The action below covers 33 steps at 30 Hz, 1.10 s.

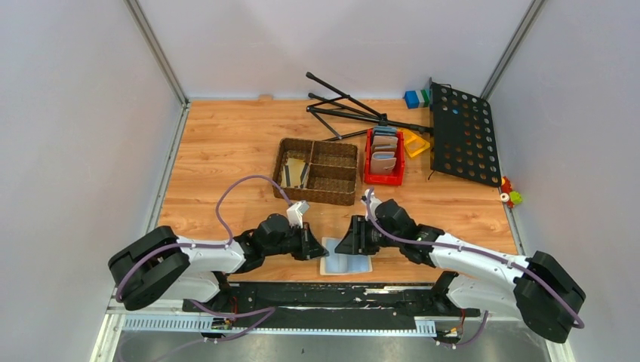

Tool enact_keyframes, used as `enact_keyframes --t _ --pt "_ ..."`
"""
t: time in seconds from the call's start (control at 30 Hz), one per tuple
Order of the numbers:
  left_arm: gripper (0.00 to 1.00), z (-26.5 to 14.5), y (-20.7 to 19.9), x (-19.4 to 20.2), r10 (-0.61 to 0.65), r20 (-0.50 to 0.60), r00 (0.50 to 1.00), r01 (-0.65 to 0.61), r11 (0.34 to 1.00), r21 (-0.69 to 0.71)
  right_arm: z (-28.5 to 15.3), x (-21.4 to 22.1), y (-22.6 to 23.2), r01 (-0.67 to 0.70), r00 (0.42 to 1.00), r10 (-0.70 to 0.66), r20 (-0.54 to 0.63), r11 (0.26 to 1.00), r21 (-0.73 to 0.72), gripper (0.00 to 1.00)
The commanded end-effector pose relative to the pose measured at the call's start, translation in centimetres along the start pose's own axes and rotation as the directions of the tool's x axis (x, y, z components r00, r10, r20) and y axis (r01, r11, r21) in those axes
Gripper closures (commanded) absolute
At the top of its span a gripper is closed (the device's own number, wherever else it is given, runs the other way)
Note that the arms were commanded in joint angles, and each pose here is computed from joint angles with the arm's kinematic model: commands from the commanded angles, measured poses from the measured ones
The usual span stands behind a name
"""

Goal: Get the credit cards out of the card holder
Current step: Place the card holder at the center of the board.

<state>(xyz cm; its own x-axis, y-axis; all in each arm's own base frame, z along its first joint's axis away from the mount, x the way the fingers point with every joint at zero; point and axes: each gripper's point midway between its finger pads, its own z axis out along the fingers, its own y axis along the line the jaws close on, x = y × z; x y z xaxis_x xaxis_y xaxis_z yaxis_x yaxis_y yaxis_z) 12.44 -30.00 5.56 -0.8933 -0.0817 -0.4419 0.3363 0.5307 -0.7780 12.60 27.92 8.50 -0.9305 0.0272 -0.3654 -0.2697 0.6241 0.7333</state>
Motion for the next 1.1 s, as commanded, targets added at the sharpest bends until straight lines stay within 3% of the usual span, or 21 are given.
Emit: enact_keyframes --t 0.0,0.23,0.63,0.9,1.07 --pt "1.00 0.4 -2.3 -1.2 0.026 0.027 0.999 -0.028 0.996 0.080 -0.5 -0.1 0.9 0.011 1.000 -0.009 0.028 0.998 -0.059 0.55" --pt "1.00 0.5 -3.3 -1.0 0.028 0.005 1.000 -0.029 0.992 0.125 -0.4 -0.2 3.4 0.025 1.000 -0.022 0.018 0.978 -0.207 0.57" --pt "1.00 1.5 -3.0 -0.1 -0.005 -0.036 0.999 0.010 0.988 0.152 1.5 -0.6 4.4 0.018 0.998 -0.030 -0.048 0.972 -0.236 0.58" --pt "1.00 1.3 -2.5 -0.1 -0.003 -0.028 1.000 0.007 0.992 0.127 0.1 -0.7 1.1 0.044 0.999 -0.044 -0.008 0.999 -0.030 0.62" --pt "1.00 1.4 -2.4 -0.1 -0.013 -0.025 1.000 0.016 0.992 0.128 -0.7 0.1 -2.6 0.029 1.000 -0.029 -0.004 0.990 0.138 0.81"
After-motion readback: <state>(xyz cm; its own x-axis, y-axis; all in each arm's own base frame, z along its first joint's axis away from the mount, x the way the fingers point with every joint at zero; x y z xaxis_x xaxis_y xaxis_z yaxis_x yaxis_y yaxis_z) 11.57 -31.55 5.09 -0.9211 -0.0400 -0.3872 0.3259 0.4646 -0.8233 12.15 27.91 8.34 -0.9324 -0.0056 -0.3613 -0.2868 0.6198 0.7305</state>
